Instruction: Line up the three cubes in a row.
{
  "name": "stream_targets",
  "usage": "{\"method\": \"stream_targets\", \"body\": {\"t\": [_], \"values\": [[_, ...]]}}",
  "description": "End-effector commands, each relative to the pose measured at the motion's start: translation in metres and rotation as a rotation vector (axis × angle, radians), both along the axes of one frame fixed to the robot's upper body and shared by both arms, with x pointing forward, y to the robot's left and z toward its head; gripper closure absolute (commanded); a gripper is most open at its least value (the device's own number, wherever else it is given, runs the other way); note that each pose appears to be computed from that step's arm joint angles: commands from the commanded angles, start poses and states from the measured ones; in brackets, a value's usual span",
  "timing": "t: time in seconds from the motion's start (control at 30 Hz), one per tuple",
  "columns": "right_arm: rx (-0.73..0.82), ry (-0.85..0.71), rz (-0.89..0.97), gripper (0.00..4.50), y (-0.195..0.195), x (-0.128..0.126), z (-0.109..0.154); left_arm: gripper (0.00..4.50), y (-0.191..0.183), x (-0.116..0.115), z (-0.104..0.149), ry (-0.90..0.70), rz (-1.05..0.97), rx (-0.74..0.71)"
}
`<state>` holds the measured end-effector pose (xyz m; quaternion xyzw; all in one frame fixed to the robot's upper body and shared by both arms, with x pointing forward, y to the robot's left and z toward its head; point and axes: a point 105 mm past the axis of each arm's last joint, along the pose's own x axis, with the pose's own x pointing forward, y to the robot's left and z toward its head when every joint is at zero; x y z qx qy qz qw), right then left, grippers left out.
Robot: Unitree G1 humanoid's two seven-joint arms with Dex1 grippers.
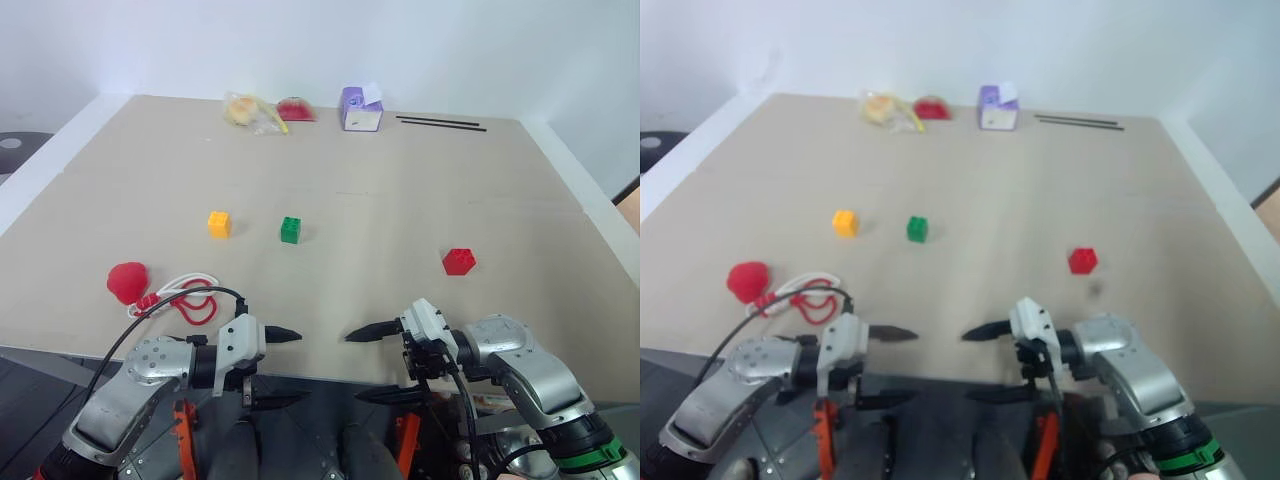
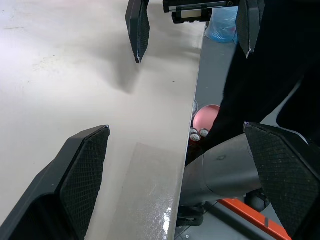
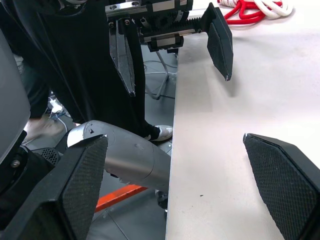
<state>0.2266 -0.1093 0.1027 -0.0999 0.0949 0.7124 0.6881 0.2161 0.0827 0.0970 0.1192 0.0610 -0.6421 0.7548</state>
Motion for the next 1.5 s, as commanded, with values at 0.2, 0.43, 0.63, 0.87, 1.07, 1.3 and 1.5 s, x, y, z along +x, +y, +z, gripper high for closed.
{"method": "stream_targets", "body": {"t": [0.2, 0.43, 0.63, 0.87, 1.07, 1.3, 1.5], "values": [[0.02, -0.037, 0.014, 0.0, 0.003, 0.0, 0.007, 0.06, -0.007, -0.003, 0.009, -0.065, -0.06, -0.021], [0.021, -0.042, 0.012, 0.0, 0.003, 0.001, 0.007, 0.06, -0.006, -0.002, 0.01, -0.072, -0.074, -0.017], [0.025, -0.043, 0.014, 0.0, 0.004, 0.001, 0.007, 0.06, -0.004, -0.001, 0.01, -0.076, -0.074, -0.014], [0.155, -0.096, -0.032, 0.0, 0.01, 0.015, 0.046, 0.06, 0.019, 0.027, 0.04, -0.081, 0.176, -0.07], [0.24, -0.214, -0.082, 0.0, 0.022, 0.041, 0.086, 0.06, 0.079, 0.043, 0.065, -0.138, 0.433, 0.02], [0.237, -0.249, -0.049, 0.0, 0.034, 0.058, 0.108, 0.06, 0.155, 0.053, 0.069, -0.163, 0.605, 0.235], [0.24, -0.269, -0.05, 0.0, 0.035, 0.064, 0.115, 0.06, 0.159, 0.064, 0.059, -0.163, 0.606, 0.266]]}}
